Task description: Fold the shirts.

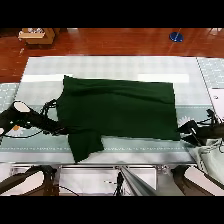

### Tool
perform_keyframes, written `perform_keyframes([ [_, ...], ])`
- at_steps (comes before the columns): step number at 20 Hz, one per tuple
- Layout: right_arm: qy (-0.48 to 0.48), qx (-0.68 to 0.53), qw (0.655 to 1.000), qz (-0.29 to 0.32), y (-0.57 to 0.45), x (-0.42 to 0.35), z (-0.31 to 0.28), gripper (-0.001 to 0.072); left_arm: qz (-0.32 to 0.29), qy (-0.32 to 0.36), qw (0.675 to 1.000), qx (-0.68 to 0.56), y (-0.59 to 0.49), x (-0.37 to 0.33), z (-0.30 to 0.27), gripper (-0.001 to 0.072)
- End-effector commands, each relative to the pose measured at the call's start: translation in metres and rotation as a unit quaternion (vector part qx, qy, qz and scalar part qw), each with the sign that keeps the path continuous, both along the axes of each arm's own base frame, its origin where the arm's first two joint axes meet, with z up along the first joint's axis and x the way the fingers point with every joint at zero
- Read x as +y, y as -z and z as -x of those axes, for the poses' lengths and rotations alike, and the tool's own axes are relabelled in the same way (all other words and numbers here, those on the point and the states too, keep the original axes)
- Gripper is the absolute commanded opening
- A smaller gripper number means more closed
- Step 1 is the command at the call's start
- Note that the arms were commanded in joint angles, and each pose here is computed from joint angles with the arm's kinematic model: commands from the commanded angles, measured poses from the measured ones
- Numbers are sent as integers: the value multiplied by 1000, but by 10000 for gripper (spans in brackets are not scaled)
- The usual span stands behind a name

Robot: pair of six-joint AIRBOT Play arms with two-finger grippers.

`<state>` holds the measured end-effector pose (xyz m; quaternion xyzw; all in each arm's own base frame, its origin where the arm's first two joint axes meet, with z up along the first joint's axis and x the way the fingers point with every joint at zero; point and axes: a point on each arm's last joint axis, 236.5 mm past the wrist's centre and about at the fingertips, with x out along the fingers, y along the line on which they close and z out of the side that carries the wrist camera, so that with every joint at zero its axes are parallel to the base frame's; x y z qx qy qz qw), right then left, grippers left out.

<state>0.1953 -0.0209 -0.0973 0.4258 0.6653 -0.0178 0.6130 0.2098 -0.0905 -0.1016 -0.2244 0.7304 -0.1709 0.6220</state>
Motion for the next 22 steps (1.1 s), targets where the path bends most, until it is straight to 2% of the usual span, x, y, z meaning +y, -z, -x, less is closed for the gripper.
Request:
perform_keyframes([
  [1,22,7,1000,-7,12,8,5,575,4,-14,1000,-13,-1,-2,-9,21],
  [2,25,10,1000,-8,16,10,7,565,9,-21,1000,-17,-2,-4,-12,21],
  [3,29,10,1000,-6,19,11,8,524,12,-26,999,-20,-3,-6,-15,21],
  [5,29,5,1000,-4,20,11,7,297,13,-28,999,-22,-3,-6,-16,21],
  [6,24,-10,1000,-9,17,13,2,145,13,-28,999,-22,-3,-6,-16,21],
  [7,17,-30,999,-21,11,17,-5,26,13,-27,999,-22,-4,-6,-17,21],
  [9,-10,-84,995,-51,-15,25,-23,26,23,-13,999,-32,-13,-9,-20,20],
  [11,-36,-150,987,-48,-52,20,-47,26,57,9,995,-79,-41,-20,-37,20],
  [13,-10,-232,972,-25,-93,7,-85,26,87,4,985,-151,-82,-30,-68,20],
  [16,41,-352,935,-33,-162,1,-135,25,110,-23,961,-252,-145,-37,-115,20],
  [19,-1,-378,926,18,-174,13,-159,25,89,-50,936,-336,-186,-24,-159,21],
  [22,39,-414,904,96,-176,5,-204,25,69,-75,923,-372,-198,-12,-191,21],
])
